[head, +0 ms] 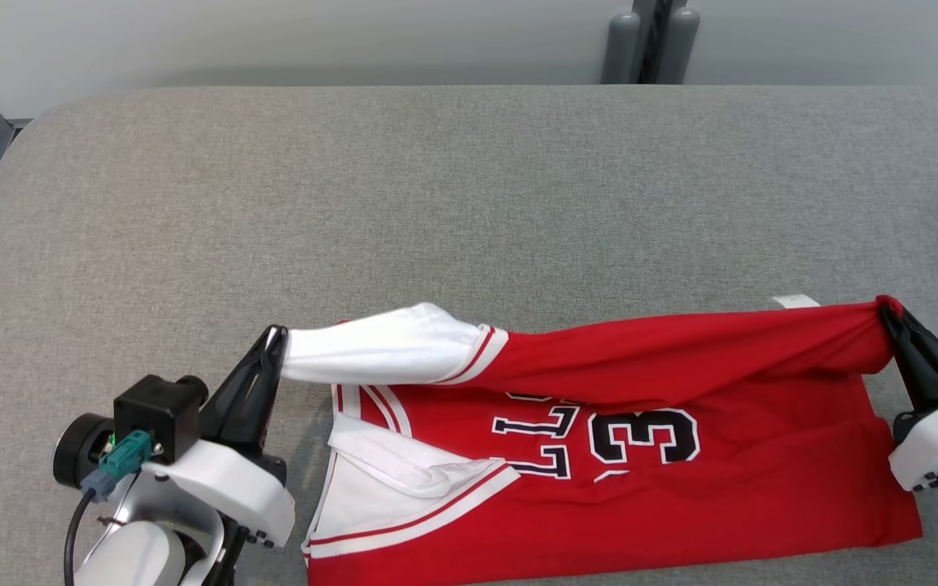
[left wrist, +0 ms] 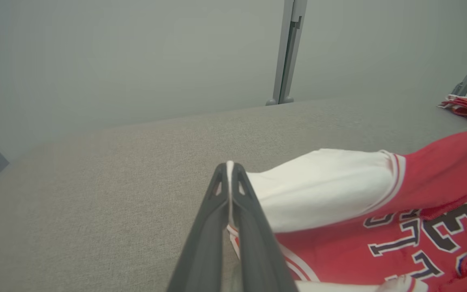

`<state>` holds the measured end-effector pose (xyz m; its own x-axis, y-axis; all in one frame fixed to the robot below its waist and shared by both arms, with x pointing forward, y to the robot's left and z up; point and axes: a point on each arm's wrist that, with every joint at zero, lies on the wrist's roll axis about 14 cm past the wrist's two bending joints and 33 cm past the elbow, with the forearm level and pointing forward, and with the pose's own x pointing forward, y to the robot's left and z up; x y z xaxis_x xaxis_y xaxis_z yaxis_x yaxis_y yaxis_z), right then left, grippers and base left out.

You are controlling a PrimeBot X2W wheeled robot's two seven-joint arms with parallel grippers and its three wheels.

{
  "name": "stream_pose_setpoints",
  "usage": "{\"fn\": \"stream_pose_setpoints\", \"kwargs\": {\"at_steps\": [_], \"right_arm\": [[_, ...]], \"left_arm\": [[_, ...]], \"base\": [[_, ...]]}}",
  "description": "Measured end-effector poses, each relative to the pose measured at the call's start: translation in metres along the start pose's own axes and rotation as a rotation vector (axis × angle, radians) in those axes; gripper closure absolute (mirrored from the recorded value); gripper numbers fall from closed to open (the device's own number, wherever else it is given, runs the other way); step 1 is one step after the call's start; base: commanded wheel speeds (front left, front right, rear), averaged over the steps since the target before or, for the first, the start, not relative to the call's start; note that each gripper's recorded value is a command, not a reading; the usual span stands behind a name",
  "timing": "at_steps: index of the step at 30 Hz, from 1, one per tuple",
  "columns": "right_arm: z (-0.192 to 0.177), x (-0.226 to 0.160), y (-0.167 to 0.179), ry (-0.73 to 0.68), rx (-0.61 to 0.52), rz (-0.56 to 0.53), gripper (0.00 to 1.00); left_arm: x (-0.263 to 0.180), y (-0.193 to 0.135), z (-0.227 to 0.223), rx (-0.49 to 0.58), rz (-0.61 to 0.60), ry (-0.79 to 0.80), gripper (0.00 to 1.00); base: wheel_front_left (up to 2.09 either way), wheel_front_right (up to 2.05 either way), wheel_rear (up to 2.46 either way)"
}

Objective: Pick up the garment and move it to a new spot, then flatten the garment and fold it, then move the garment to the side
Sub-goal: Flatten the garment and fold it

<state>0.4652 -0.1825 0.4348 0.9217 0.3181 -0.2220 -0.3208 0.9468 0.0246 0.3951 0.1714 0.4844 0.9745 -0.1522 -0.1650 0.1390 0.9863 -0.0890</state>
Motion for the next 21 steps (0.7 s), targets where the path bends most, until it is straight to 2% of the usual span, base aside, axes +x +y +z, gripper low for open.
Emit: {"fn": "stream_pose_setpoints", "kwargs": {"at_steps": [3, 8, 21], "right_arm": [[-0.001, -0.006, -0.001, 0.002, -0.038, 0.011, 1.0], [0.006, -0.013, -0.021, -0.022, -0.086, -0.039, 1.0], [-0.011, -0.027, -0.003, 0.018, -0.162, 0.034, 1.0]], "left_arm": [[-0.006, -0.003, -0.004, 0.002, -0.015, 0.018, 1.0], [-0.013, -0.007, -0.01, -0.007, -0.034, 0.043, 1.0], [-0.025, -0.016, -0.025, -0.003, -0.079, 0.114, 1.0]], "base": [[0.0, 0.0, 0.0], [0.0, 0.0, 0.0], [0.0, 0.0, 0.0]]}}
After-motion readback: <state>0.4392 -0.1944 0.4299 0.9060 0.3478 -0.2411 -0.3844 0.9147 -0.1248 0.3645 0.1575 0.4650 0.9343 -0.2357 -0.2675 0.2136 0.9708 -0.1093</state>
